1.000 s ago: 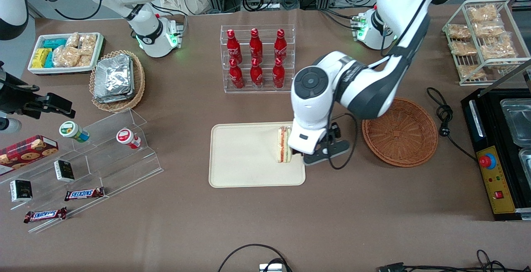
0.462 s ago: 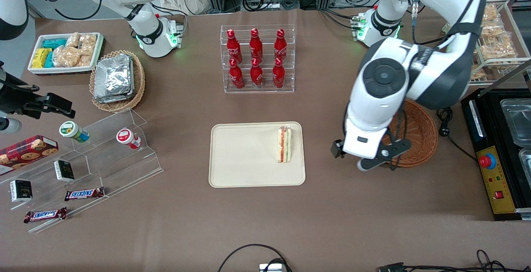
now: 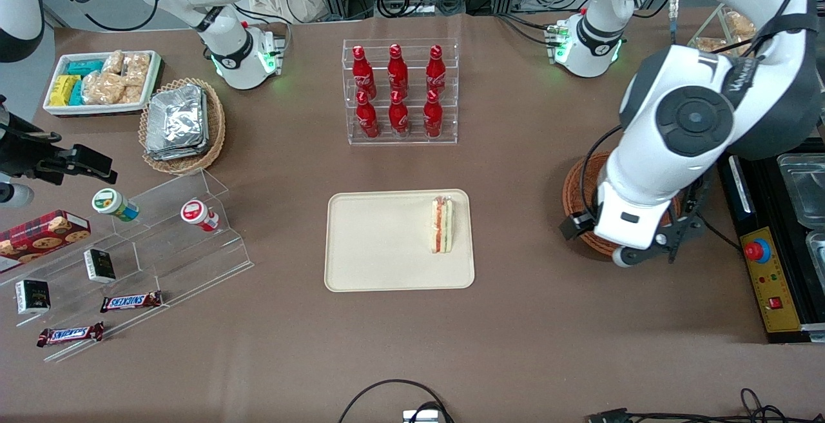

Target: Place sandwich from basket to tray

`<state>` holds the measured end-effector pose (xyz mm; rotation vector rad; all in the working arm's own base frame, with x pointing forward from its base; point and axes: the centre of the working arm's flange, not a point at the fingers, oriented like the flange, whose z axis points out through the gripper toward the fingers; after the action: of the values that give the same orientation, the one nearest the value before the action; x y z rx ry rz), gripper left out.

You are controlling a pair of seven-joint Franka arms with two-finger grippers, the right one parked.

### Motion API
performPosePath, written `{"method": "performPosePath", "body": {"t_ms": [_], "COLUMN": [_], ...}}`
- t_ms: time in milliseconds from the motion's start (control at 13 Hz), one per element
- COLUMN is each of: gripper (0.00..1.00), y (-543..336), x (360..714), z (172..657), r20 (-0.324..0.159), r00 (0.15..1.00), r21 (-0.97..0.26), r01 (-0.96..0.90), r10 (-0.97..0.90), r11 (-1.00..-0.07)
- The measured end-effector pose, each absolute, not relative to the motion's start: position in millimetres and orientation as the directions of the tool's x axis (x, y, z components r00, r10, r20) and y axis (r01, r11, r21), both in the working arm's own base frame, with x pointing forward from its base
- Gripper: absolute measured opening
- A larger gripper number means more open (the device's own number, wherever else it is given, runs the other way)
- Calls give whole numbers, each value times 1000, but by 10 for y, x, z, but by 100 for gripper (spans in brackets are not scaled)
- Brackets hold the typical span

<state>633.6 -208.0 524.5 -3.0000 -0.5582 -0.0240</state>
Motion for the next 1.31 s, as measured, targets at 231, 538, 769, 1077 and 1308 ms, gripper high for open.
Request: {"method": "performPosePath", "body": {"t_ms": [231,538,769,1077,1308], "gripper": [100,100,100,100,100], "y": [-1760,-1112,-734,-405,-439], "x": [6248,6052,5886,5649,5487], "z": [5366,5605,5749,6005,6197], "r20": [4,-14,-20,-29,-25], "r00": [959,979,986,994,995], "r21": [-79,-67,-39,-9,-10], "r01": [281,204,162,109,96], "r10": [282,205,163,110,96], "r11": [-956,-977,-986,-994,-995]}}
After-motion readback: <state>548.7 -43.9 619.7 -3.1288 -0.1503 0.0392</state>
